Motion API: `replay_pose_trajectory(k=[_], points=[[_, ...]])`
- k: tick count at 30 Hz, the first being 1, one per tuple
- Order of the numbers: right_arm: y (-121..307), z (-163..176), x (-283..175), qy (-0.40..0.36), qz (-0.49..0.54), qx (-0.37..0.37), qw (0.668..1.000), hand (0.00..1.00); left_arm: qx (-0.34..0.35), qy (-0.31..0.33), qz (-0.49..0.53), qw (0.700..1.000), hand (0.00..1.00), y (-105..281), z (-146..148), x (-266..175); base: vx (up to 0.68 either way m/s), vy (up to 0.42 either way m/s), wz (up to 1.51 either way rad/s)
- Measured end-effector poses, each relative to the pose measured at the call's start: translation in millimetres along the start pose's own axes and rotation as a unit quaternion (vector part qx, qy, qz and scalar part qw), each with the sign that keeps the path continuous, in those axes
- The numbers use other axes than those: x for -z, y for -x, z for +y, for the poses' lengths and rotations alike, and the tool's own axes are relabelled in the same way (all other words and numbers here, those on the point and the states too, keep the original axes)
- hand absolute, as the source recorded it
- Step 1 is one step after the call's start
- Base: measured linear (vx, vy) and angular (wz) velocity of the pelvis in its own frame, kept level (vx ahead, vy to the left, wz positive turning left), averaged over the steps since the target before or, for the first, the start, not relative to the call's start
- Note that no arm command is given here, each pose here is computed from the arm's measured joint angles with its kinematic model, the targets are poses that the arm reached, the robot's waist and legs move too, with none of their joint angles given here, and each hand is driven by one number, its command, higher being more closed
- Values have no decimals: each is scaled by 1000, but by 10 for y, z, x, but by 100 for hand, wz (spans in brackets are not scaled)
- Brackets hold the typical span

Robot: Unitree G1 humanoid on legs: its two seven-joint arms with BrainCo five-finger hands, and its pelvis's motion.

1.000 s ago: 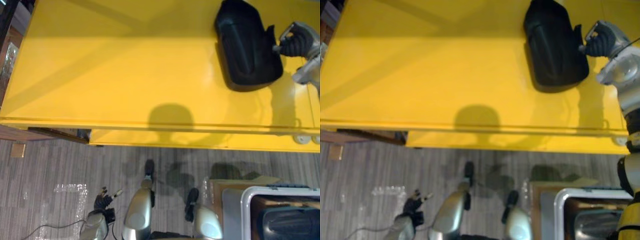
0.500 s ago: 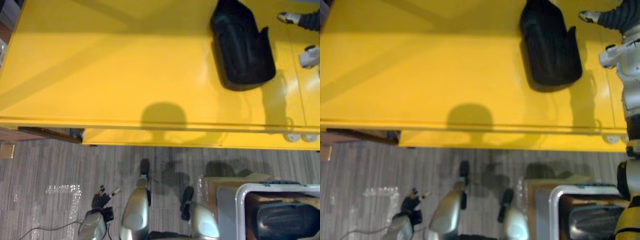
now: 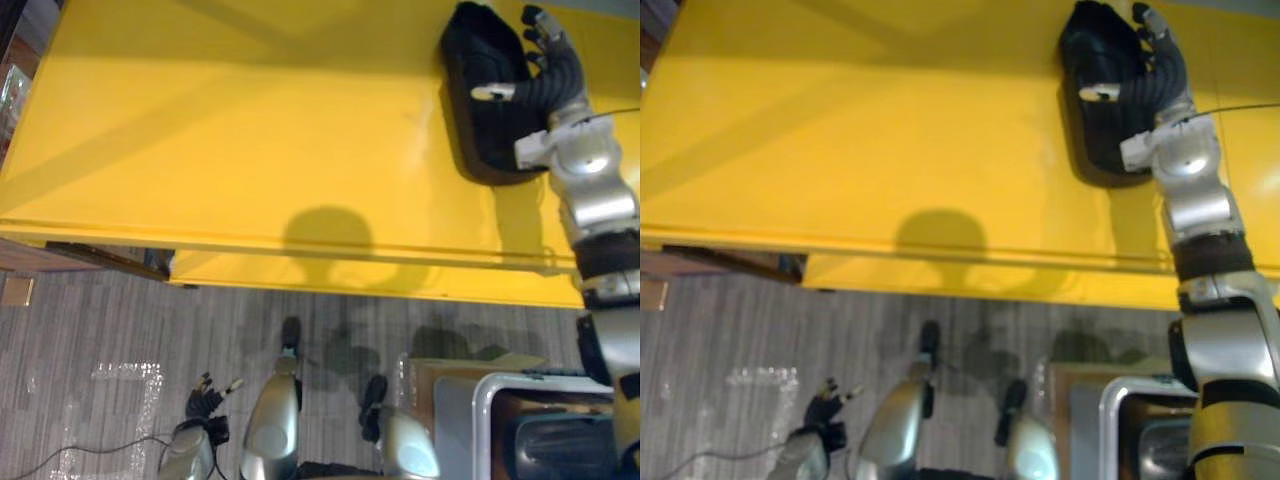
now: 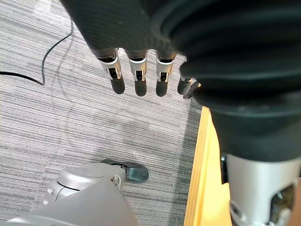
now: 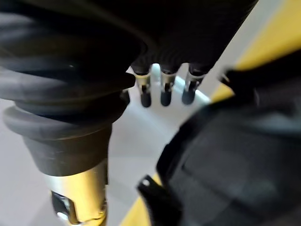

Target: Walk over and take plastic housings, then place them on the shelf

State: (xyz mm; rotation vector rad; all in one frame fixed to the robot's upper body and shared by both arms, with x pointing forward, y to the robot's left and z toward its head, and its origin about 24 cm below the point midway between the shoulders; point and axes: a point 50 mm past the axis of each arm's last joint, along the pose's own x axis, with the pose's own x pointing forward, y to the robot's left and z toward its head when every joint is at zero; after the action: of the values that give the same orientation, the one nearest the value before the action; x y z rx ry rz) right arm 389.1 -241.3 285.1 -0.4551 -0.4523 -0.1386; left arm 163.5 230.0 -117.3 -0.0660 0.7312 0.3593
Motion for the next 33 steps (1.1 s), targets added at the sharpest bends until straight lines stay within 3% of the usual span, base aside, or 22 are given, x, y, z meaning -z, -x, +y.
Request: replay_pose_trajectory(k=[10,21,33], points=[[13,-14,235,-107,73,55,990,0,12,10,5,1000,0,17,-116,40,21,-28,8],[56,-117,408,-118,124,105,980,0,16,16,9,1000,0,27,-169,69,5,-12,0],[64,-142,431,-128,127,111,977,0,11,13,23,1000,0,32,-142,134,3,-5,0]])
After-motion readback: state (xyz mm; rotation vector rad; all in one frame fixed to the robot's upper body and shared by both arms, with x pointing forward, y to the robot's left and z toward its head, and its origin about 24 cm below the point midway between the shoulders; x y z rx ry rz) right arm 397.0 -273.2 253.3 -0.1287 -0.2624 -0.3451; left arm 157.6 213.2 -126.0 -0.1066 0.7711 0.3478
